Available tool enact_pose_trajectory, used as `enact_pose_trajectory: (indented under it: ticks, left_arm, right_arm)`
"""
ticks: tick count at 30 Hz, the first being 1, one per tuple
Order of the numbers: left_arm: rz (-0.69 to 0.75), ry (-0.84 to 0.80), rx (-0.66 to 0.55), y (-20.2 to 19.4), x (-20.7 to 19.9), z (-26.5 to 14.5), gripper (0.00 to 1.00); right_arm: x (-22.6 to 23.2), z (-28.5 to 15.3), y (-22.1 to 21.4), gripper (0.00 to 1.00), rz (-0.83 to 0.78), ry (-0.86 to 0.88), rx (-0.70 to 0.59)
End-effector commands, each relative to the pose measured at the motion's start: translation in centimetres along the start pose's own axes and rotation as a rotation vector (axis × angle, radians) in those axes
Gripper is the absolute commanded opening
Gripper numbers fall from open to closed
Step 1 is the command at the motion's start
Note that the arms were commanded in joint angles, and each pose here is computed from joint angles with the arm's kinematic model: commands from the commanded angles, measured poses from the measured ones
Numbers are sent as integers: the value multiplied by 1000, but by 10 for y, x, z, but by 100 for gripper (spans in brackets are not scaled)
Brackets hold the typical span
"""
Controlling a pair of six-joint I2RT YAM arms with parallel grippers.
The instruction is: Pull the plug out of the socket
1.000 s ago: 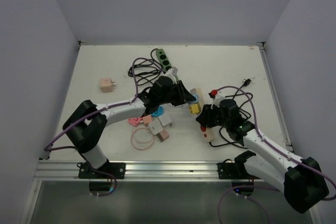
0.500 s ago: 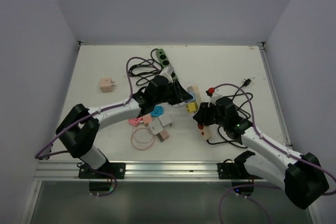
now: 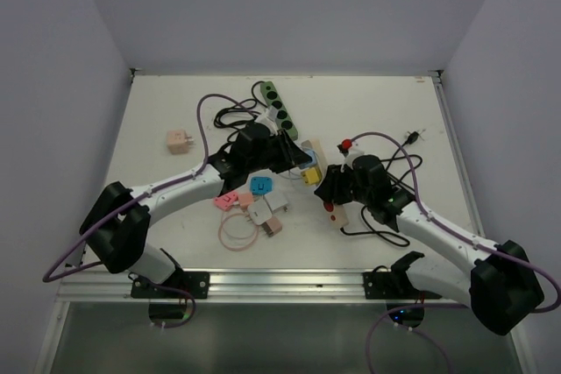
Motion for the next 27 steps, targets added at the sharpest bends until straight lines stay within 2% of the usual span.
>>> enact_pose_trajectory:
  ticks: [1, 6, 12, 16, 27]
  left_arm:
    - [-19, 89, -94, 33, 8, -37, 0]
    - [-64, 86, -129, 38, 4, -40, 0]
    - [-45, 44, -158, 45, -30, -33, 0]
    - [-13, 43, -209, 67, -47, -44, 0]
    - [-35, 42, -269, 68, -44, -77, 0]
  right_arm:
    - [-108, -24, 4, 0, 157, -633, -143]
    - [-101, -24, 13, 0, 168, -613, -173]
    - [-81, -4, 45, 0, 197, -573, -202]
    - [-80, 9, 62, 0, 175, -592, -217]
    - [-89, 33, 113, 0, 187, -687, -286]
Point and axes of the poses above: each gripper's point midway between its finger pads, its own z axis out along the fingers, its own x axis along the line the jaws close on, y = z × x, the point moved 3 cm from there along -z, back along the fingers, and after that the axes turned 11 degrees about z, right-handed, at the moved point
